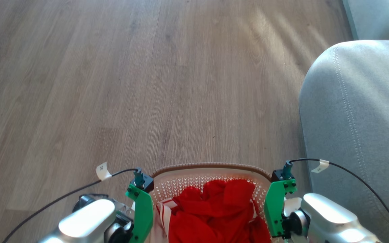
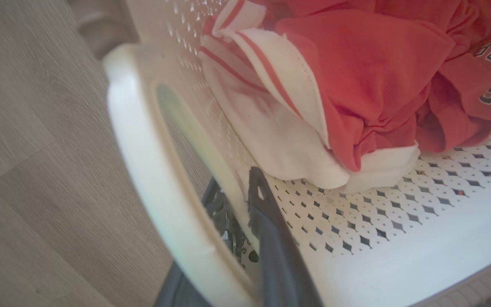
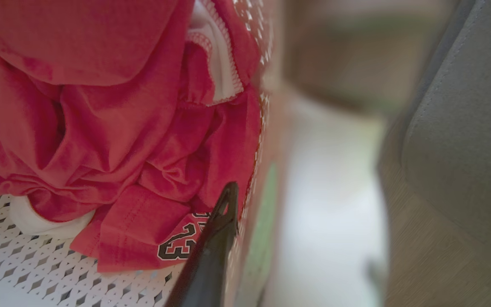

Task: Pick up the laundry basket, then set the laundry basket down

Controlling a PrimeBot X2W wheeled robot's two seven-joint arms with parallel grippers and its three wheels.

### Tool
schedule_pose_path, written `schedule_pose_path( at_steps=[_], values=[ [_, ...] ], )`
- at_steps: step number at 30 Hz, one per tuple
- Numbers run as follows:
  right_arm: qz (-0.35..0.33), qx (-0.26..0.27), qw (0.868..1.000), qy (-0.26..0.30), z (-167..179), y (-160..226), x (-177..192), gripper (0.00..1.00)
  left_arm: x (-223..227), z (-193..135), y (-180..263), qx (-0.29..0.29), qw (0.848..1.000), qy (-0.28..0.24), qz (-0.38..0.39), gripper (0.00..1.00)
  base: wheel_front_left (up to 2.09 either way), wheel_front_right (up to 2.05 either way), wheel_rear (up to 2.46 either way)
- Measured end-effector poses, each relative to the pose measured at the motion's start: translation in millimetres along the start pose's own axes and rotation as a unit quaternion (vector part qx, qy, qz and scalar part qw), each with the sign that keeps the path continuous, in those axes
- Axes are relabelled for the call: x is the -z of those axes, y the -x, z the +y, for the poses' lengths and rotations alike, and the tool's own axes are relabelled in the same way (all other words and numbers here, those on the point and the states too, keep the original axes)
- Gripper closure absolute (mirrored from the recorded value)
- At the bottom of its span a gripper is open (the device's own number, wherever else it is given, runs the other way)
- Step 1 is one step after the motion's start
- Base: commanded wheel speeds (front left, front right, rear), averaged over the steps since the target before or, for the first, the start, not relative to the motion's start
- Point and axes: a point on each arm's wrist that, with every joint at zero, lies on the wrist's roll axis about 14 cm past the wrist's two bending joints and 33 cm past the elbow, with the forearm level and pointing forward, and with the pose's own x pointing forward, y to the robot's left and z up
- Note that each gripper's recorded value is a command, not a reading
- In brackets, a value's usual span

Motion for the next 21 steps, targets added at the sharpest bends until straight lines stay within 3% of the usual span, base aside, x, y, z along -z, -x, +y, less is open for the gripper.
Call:
schedule_pose_path(
  at_steps=[21],
  values=[
    [-0.001,0.001,1.0,0.001,1.5,3.7,3.1,1.0,0.3,-1.3,2.8,-0.002,1.0,-0.003,0.002,1.0,0.0,0.0,0.0]
  ],
)
